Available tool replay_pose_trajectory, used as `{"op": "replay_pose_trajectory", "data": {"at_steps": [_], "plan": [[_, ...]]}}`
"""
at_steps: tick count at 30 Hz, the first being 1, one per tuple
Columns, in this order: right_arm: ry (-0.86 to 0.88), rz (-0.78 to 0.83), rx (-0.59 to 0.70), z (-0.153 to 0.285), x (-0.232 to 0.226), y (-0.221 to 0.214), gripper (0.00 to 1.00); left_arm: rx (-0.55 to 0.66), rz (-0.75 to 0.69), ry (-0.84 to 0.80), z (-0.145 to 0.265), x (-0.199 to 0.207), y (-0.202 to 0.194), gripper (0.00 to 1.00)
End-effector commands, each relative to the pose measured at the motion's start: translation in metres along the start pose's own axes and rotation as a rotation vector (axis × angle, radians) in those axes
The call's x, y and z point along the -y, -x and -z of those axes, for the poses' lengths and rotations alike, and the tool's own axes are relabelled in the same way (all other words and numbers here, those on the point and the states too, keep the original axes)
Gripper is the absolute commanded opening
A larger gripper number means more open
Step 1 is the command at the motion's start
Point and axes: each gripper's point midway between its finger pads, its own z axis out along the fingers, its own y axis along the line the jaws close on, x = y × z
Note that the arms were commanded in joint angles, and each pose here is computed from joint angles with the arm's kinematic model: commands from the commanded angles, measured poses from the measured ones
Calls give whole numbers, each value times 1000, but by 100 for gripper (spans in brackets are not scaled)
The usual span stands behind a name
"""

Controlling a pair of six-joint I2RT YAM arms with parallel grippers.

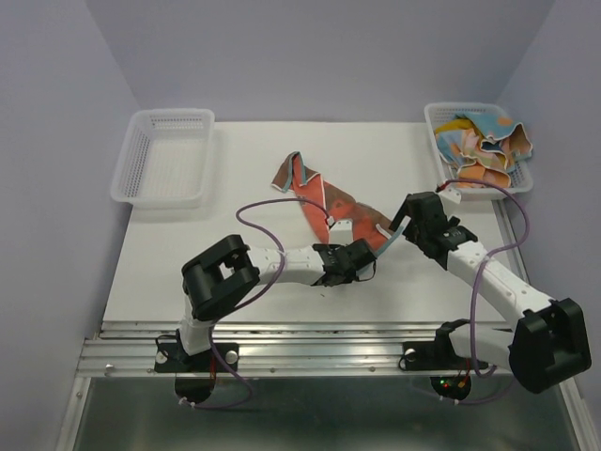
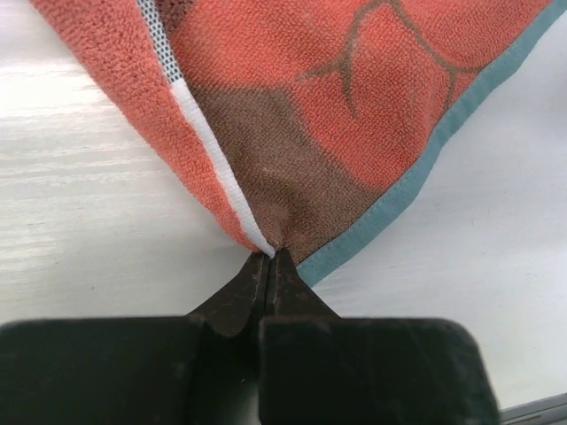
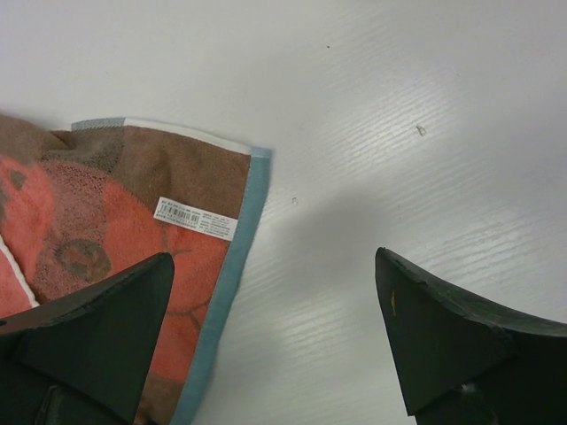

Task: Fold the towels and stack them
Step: Flatten out the crumpled towel

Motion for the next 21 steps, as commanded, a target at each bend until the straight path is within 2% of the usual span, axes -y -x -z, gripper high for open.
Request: {"op": "replay_pose_trajectory", "data": {"at_steps": [1, 5, 11, 18, 19, 21], "plan": [[-35, -2, 15, -8, 5, 1, 100, -5, -42, 121, 9, -44, -11, 0], [-43, 25, -30, -17, 2, -10, 100, 25, -21, 153, 19, -69, -12, 0], [-18, 55, -98, -28, -6, -27, 98, 2, -7, 142, 16, -79, -25, 0], [31, 103, -178, -46, -19, -50, 91, 4, -18, 114, 15, -76, -26, 0], [29, 109, -180, -48, -20, -51, 86, 6, -19, 112, 16, -76, -26, 0], [2, 117, -182, -58, -19, -54, 83, 7, -22, 116, 16, -77, -26, 0]]}}
